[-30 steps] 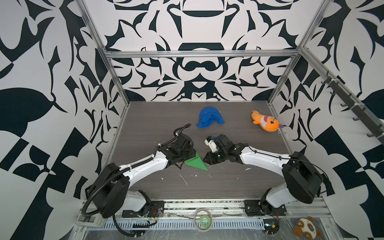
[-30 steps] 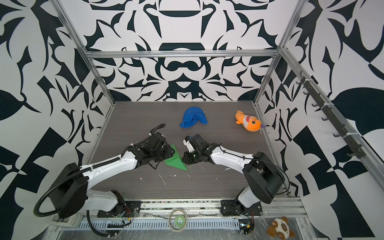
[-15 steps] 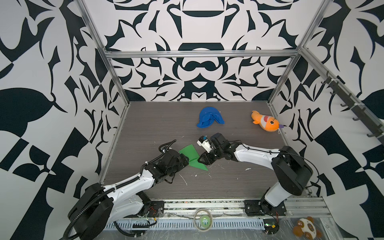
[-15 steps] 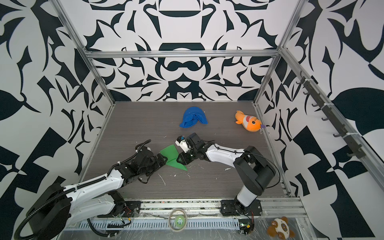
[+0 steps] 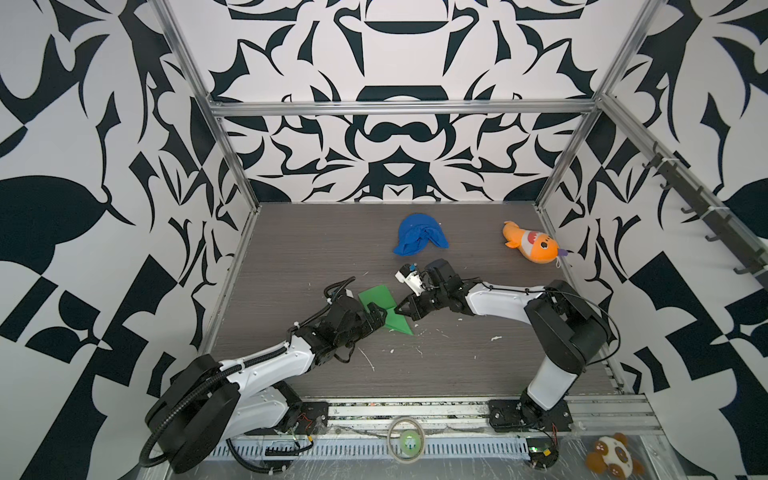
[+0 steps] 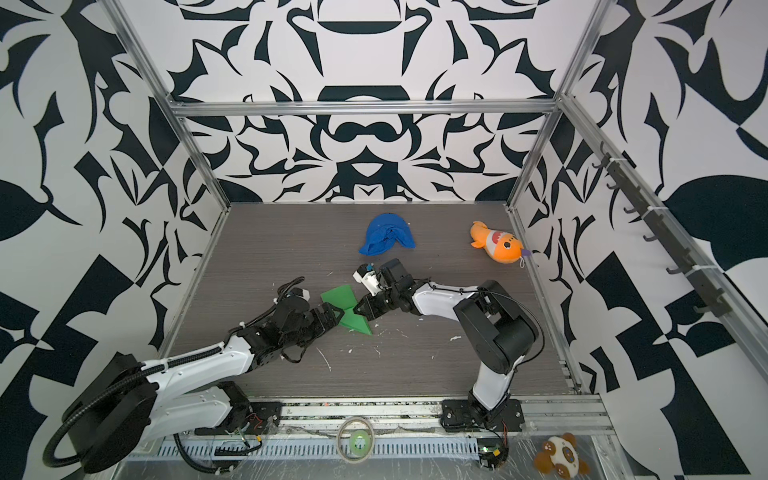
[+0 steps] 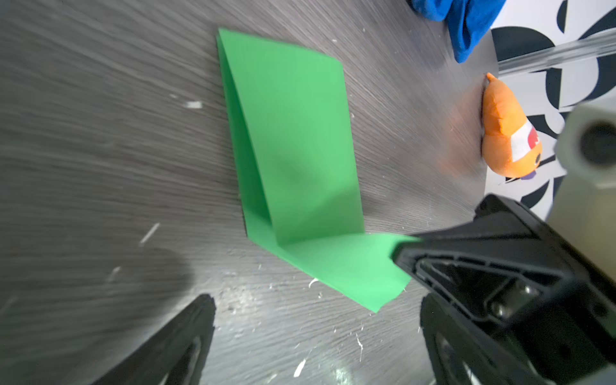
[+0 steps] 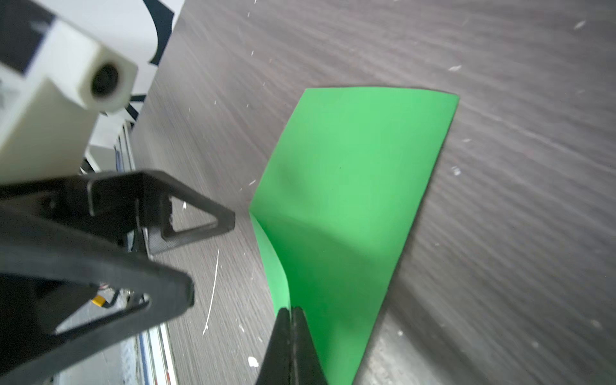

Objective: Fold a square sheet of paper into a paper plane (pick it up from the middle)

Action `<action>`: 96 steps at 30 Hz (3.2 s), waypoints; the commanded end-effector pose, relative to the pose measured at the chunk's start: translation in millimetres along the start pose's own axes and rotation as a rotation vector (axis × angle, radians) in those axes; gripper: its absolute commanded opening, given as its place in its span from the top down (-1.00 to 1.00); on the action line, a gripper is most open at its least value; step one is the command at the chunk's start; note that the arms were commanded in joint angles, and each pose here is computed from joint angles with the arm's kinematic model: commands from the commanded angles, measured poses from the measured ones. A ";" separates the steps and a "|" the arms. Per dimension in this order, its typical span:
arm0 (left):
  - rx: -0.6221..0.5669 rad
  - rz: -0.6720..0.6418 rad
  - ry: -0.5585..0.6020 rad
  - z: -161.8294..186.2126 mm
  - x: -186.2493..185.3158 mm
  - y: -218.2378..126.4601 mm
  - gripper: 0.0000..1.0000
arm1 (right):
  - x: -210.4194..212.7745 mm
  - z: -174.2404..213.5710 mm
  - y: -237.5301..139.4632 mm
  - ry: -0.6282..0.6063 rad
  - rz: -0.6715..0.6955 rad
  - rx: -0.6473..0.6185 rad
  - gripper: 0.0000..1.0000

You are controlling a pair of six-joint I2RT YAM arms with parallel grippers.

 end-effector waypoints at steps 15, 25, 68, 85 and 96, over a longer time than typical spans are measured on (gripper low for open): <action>0.014 0.091 0.089 -8.5 -7.1 24.5 -0.58 | -15.5 2.6 -5.9 0.146 -0.109 -0.089 0.94; 0.026 0.238 0.037 -13.4 -12.7 20.5 -0.88 | 3.1 -16.7 -21.1 0.148 -0.193 -0.135 0.94; 0.008 0.529 0.101 -18.1 -31.2 6.0 0.11 | 2.8 -26.3 -31.5 0.287 -0.188 -0.140 0.94; 0.025 0.375 0.072 -21.3 -26.3 17.8 0.79 | 0.0 -20.2 -43.4 0.246 -0.040 -0.131 0.58; -0.002 0.178 -0.027 -28.2 -24.0 20.3 0.89 | 30.7 -5.9 -84.9 -0.185 0.463 -0.268 0.15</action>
Point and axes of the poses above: each gripper's point midway between its finger pads, its own y axis out along the fingers, its own x axis along the line the jaws close on, z = x × y, the point moved 9 cm from there along -y, back along the fingers, and after that the axes turned 11 degrees about -y, right-handed, at the moved point
